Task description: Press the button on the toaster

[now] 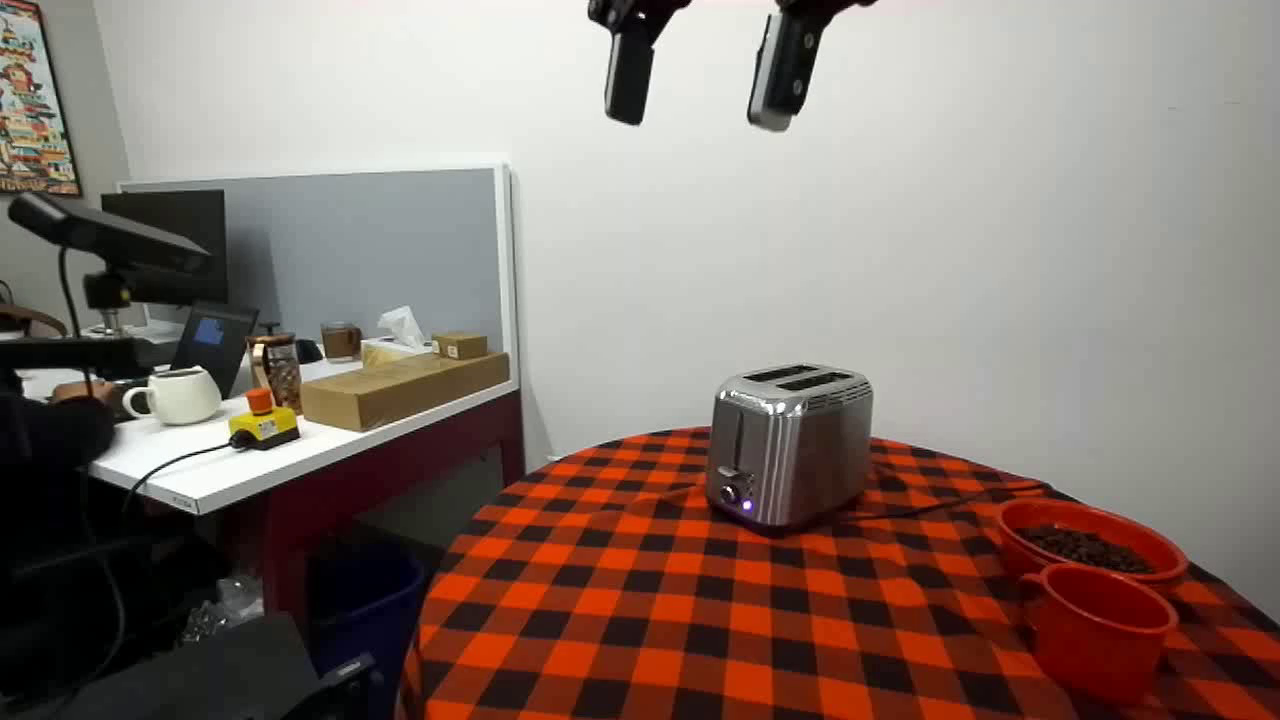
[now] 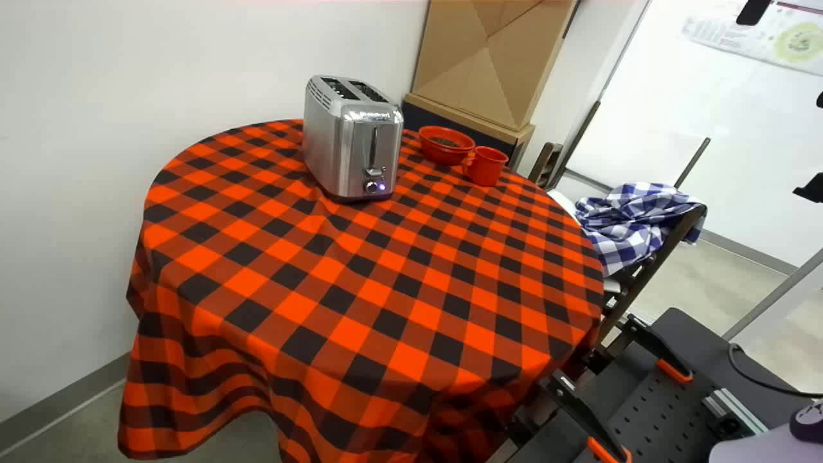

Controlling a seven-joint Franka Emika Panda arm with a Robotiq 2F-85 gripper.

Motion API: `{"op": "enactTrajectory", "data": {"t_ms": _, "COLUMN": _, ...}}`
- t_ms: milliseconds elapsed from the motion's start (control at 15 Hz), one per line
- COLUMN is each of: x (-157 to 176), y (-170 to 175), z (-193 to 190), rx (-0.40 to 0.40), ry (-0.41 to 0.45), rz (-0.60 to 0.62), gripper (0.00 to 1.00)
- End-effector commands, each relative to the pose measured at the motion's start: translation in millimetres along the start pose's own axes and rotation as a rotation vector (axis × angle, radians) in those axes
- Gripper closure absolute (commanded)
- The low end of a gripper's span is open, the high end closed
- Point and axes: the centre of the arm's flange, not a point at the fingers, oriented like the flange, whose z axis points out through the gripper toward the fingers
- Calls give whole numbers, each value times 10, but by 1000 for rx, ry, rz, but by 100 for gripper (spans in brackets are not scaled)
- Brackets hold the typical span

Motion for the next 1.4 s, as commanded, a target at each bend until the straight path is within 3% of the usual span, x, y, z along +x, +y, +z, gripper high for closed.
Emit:
{"op": "enactTrajectory", "data": {"t_ms": 0, "x": 0, "y": 1, "z": -5, "rx": 0, "ry": 1, "rz": 0, "gripper": 0}}
{"op": "enactTrajectory", "data": {"t_ms": 333, "x": 0, "y": 1, "z": -9, "rx": -1, "ry": 2, "rz": 0, "gripper": 0}}
{"op": "enactTrajectory", "data": {"t_ms": 533, "x": 123, "y": -119, "z": 176, "rx": -54, "ry": -30, "rz": -27, "gripper": 0}}
{"op": "enactTrajectory", "data": {"t_ms": 933, "x": 646, "y": -406, "z": 1082, "rx": -314, "ry": -149, "rz": -114, "gripper": 0}}
{"op": "enactTrajectory", "data": {"t_ms": 1333, "x": 1129, "y": -618, "z": 1838, "rx": -516, "ry": 67, "rz": -202, "gripper": 0}}
